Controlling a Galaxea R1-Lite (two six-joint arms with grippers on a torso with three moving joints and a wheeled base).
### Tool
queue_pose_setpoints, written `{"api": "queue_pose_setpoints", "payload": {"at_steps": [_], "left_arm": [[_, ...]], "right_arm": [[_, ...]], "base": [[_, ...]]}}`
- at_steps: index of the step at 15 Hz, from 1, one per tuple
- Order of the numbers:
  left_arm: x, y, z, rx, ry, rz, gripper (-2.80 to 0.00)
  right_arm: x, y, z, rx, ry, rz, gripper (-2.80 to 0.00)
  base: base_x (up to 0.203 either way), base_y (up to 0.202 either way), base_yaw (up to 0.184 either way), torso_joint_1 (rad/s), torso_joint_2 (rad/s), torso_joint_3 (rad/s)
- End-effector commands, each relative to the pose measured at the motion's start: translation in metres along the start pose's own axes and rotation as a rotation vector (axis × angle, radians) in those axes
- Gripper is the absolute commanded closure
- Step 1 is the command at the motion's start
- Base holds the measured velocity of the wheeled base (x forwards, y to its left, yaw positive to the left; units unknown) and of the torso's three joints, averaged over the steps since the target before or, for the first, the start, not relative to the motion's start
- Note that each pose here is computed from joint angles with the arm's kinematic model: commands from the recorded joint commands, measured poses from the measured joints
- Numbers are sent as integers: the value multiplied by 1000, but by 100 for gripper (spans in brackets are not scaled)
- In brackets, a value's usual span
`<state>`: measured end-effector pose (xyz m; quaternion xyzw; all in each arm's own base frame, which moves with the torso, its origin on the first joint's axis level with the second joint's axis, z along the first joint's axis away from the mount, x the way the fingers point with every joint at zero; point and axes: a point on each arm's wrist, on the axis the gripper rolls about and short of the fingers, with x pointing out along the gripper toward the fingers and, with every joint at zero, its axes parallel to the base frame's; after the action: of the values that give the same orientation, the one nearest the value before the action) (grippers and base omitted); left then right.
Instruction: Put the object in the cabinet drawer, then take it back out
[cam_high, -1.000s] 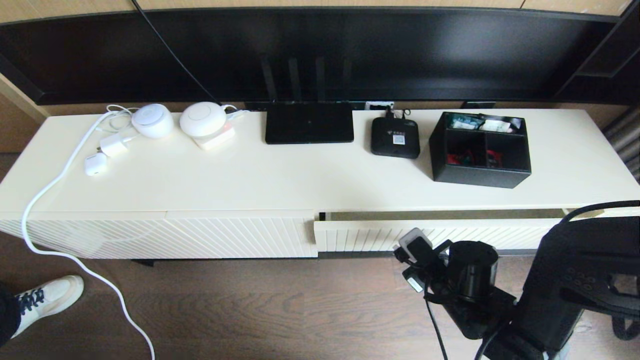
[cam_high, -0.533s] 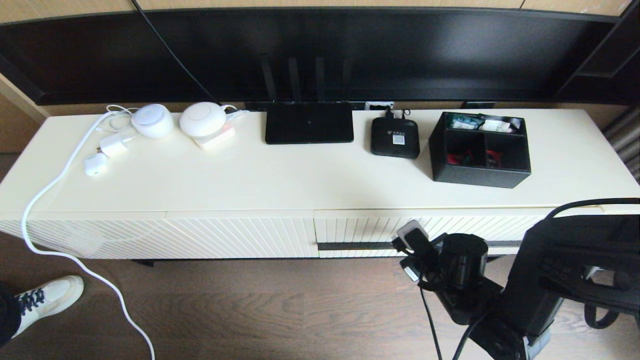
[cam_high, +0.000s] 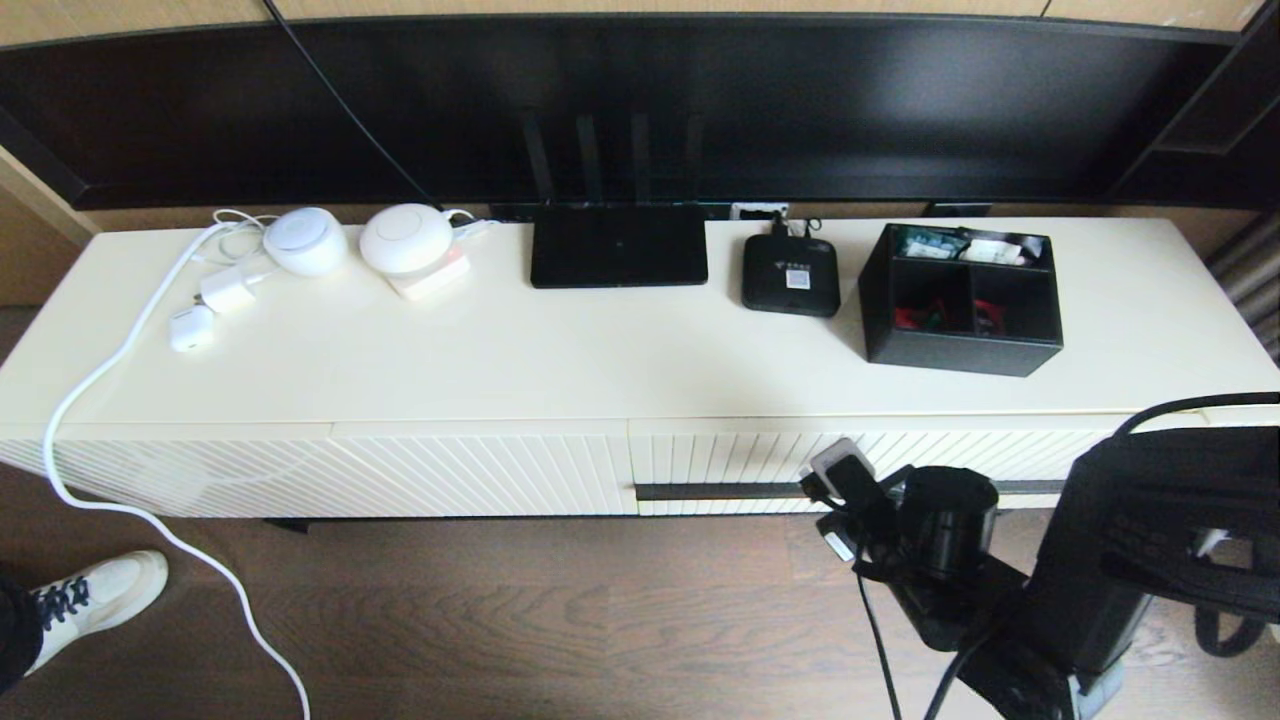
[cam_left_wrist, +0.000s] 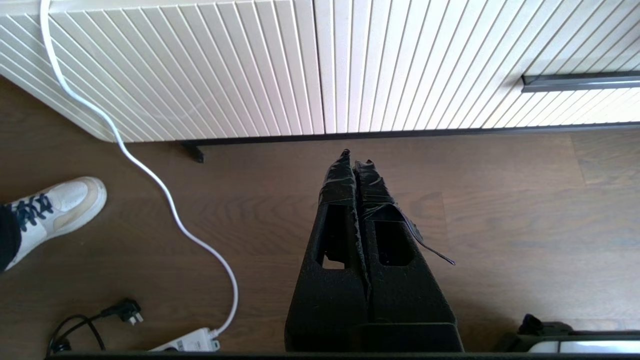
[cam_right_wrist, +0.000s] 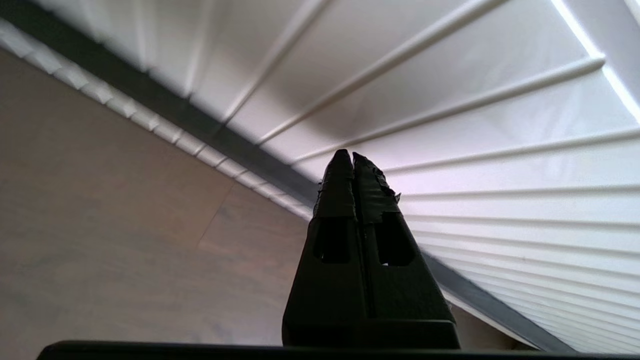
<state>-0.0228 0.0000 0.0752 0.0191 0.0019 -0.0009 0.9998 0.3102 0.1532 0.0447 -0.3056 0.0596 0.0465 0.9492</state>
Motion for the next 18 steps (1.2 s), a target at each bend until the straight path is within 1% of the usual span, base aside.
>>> {"api": "queue_pose_setpoints", "payload": {"at_steps": [1, 4, 7, 9, 11, 13, 14, 16, 18], "left_arm": [[0, 0, 0, 0, 0, 0, 0], [0, 0, 0, 0, 0, 0, 0], [0, 0, 0, 0, -1, 0, 0], [0, 0, 0, 0, -1, 0, 0], [0, 0, 0, 0, 0, 0, 0], [0, 0, 0, 0, 1, 0, 0], [0, 0, 0, 0, -1, 0, 0], [0, 0, 0, 0, 0, 0, 0], [0, 0, 0, 0, 1, 0, 0]], "right_arm": [[-24, -15, 17, -6, -43, -3, 0], [-71, -48, 39, 1, -115, -25, 0], [-114, -82, 51, 21, -168, -69, 0], [-140, -112, 57, 36, -177, -122, 0], [-174, -143, 58, 52, -170, -185, 0], [-215, -171, 47, 64, -128, -281, 0], [-235, -179, 39, 75, -98, -326, 0], [-275, -182, 19, 146, -53, -377, 0], [-305, -174, -4, 232, 5, -415, 0]], "base": [[0, 0, 0, 0, 0, 0], [0, 0, 0, 0, 0, 0], [0, 0, 0, 0, 0, 0], [0, 0, 0, 0, 0, 0], [0, 0, 0, 0, 0, 0], [0, 0, 0, 0, 0, 0], [0, 0, 0, 0, 0, 0], [0, 0, 0, 0, 0, 0], [0, 0, 0, 0, 0, 0]]}}
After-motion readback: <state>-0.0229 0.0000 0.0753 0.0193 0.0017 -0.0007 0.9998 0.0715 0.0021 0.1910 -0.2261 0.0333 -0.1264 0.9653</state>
